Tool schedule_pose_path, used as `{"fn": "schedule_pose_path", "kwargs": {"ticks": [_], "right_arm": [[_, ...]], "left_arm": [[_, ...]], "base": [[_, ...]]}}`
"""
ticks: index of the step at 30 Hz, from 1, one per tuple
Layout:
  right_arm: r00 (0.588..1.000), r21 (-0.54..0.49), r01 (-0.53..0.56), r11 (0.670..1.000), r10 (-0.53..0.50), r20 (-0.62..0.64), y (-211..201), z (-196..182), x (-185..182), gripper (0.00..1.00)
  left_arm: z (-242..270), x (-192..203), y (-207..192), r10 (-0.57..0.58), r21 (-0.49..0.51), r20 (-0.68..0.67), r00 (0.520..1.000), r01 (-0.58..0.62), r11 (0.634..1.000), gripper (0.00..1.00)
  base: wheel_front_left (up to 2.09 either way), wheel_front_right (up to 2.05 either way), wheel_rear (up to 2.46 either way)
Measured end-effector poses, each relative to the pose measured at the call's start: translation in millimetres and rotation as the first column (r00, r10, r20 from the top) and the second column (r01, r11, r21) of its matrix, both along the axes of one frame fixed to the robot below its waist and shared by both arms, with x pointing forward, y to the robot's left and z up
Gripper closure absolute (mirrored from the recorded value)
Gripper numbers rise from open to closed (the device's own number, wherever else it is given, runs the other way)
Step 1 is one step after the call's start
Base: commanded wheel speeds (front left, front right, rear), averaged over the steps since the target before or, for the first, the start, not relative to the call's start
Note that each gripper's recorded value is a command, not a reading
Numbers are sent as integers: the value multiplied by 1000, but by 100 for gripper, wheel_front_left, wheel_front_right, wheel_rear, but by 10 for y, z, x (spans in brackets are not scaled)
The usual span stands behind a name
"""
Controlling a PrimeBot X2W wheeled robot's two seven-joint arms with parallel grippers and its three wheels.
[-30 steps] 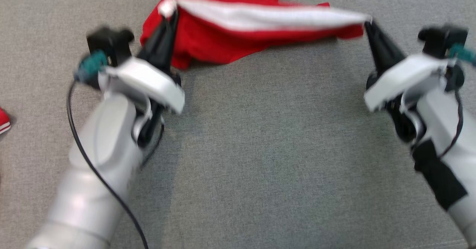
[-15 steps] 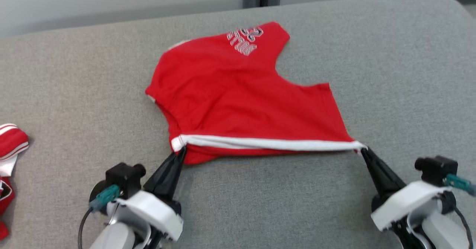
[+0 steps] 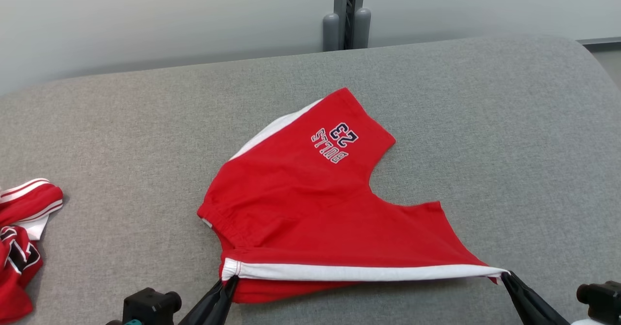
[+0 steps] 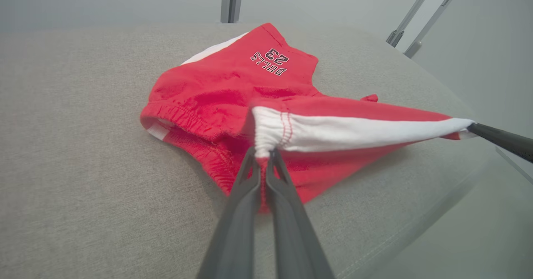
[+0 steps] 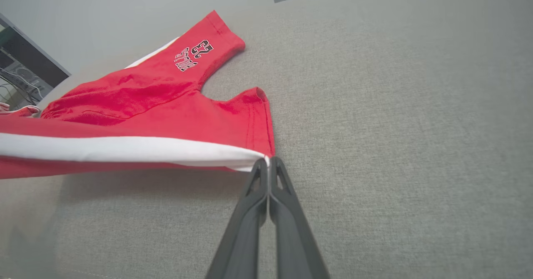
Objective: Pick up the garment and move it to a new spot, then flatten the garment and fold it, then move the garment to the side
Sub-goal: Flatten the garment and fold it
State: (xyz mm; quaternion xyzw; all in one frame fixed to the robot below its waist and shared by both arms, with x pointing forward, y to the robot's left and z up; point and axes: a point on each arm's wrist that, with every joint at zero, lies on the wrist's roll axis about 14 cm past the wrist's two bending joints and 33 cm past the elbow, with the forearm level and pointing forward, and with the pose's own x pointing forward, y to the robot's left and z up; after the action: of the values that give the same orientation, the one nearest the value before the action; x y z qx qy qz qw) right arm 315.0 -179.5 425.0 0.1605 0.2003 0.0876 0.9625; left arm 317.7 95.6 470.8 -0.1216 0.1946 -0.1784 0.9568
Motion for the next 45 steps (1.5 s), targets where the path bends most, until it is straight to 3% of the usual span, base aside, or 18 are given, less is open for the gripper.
{"fn": "schedule_pose_path", "kwargs": {"ticks": [9, 15, 22, 29, 31, 42, 43, 44, 45], "right_arm": [[1000, -87, 0, 996, 3, 27, -15, 361, 12, 100], [985, -145, -53, 988, 76, 155, 58, 674, 559, 100], [939, -202, -171, 964, 222, 264, 332, 914, 1511, 100], [887, -237, -334, 912, 389, 249, 896, 720, 2266, 100], [869, -247, -400, 883, 451, 205, 1150, 501, 2466, 100], [846, -214, -486, 847, 517, 129, 1656, -141, 2810, 100], [845, -212, -487, 847, 519, 132, 1679, -158, 2819, 79], [846, -208, -483, 851, 514, 138, 1682, -163, 2838, 30], [848, -206, -479, 853, 511, 142, 1682, -163, 2847, 0]], "left_arm": [[151, -31, 15, 3, 1, 7, 1000, -3, 1000, 100], [229, 235, 25, 13, -9, 54, 998, -12, 1000, 100], [239, 726, 117, 57, -32, 112, 992, -54, 998, 100], [12, 1035, 308, 135, -50, 101, 986, -130, 990, 100], [-126, 1098, 363, 155, -51, 78, 985, -151, 987, 100], [-581, 1121, 460, 197, -50, -27, 980, -199, 979, 100], [-602, 1122, 455, 197, -57, -34, 980, -198, 978, 98], [-616, 1126, 446, 195, -58, -36, 980, -197, 979, 62], [-632, 1127, 447, 196, -55, -39, 980, -197, 979, 20]], "base": [[0, 0, 0], [0, 0, 0], [0, 0, 0], [0, 0, 0], [0, 0, 0], [0, 0, 0], [0, 0, 0], [0, 0, 0], [0, 0, 0]]}}
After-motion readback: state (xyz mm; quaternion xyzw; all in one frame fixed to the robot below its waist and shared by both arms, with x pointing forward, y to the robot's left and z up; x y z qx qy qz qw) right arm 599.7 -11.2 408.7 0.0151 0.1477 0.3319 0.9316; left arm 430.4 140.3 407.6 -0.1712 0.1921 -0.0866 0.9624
